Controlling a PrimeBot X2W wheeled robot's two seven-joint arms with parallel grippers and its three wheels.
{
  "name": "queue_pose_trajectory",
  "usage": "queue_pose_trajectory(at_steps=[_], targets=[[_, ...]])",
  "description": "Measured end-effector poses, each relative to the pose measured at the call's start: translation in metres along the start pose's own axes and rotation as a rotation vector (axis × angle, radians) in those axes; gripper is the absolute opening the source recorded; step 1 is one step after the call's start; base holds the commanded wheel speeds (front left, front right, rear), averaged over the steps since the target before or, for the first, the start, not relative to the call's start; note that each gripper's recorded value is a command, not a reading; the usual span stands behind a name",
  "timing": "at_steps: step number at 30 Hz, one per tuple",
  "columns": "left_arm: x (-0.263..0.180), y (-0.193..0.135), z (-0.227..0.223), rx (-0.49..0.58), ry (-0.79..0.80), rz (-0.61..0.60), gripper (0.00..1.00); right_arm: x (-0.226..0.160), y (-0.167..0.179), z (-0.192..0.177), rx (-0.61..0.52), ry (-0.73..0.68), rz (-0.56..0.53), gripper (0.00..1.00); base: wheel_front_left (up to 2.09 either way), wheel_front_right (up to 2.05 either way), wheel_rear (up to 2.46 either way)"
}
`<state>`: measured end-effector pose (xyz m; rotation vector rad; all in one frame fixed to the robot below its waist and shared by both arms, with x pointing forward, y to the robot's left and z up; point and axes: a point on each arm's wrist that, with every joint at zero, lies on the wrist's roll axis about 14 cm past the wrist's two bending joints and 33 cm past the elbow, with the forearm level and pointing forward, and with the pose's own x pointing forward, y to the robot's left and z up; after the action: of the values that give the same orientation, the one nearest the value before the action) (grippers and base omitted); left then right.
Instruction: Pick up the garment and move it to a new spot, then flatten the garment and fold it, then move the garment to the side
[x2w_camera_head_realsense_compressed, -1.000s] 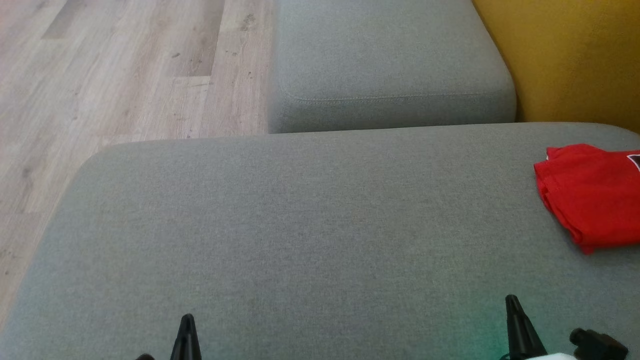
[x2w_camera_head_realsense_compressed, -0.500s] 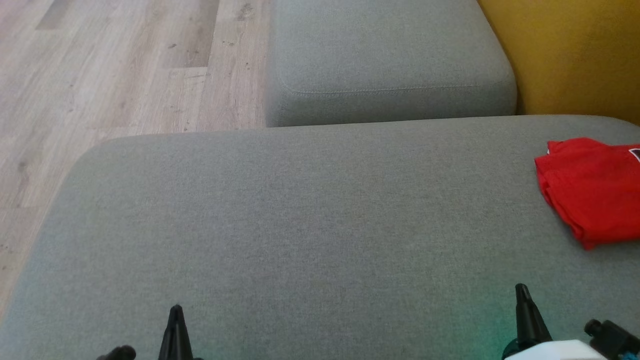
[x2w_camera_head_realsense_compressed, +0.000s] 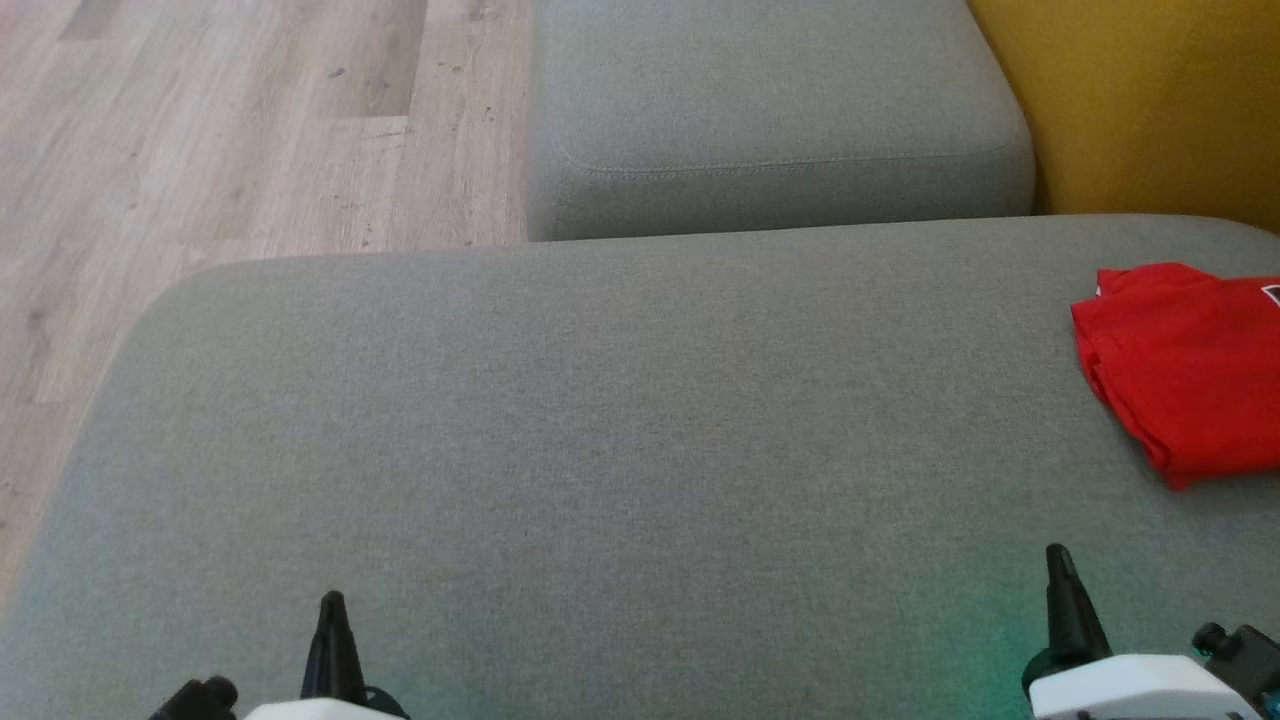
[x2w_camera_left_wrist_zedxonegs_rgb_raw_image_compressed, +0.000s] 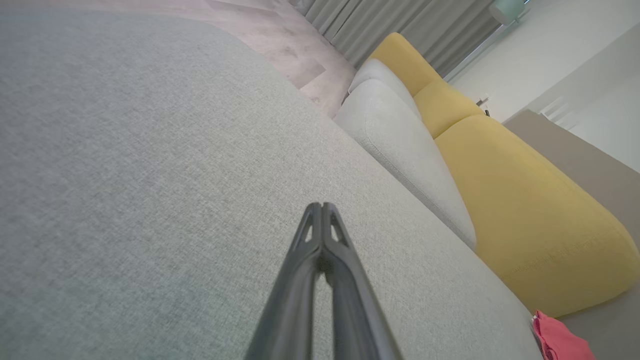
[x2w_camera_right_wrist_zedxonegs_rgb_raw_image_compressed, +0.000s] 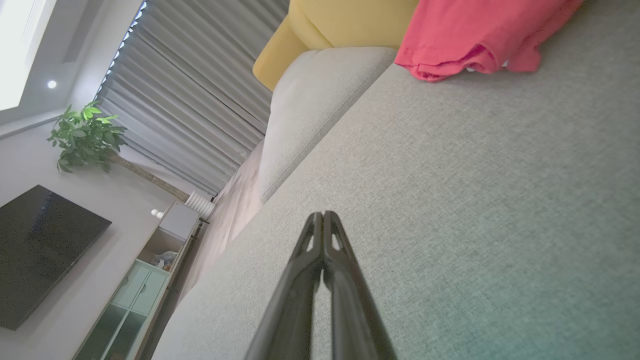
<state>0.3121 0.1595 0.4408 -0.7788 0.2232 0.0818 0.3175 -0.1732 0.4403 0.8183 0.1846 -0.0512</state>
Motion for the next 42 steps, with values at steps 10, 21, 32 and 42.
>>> queue_pose_trajectory(at_steps=[10,21,32,42], targets=[[0.008,-0.001,0.006,-0.123,0.004,-0.005,0.0,0.01,0.002,0.011,0.118,-0.02,-0.001,0.0,0.0,0.0,0.0],[0.016,-0.001,0.012,-0.257,0.009,-0.013,0.0,0.016,-0.001,0.017,0.246,-0.028,-0.013,0.0,0.0,0.0,0.0],[0.026,-0.004,0.021,-0.388,0.004,-0.031,0.0,0.022,-0.001,0.023,0.373,-0.035,-0.012,0.0,0.0,0.0,0.0],[0.034,-0.007,0.031,-0.508,-0.007,-0.057,0.0,0.032,0.005,0.035,0.489,-0.056,0.013,0.0,0.0,0.0,0.0]])
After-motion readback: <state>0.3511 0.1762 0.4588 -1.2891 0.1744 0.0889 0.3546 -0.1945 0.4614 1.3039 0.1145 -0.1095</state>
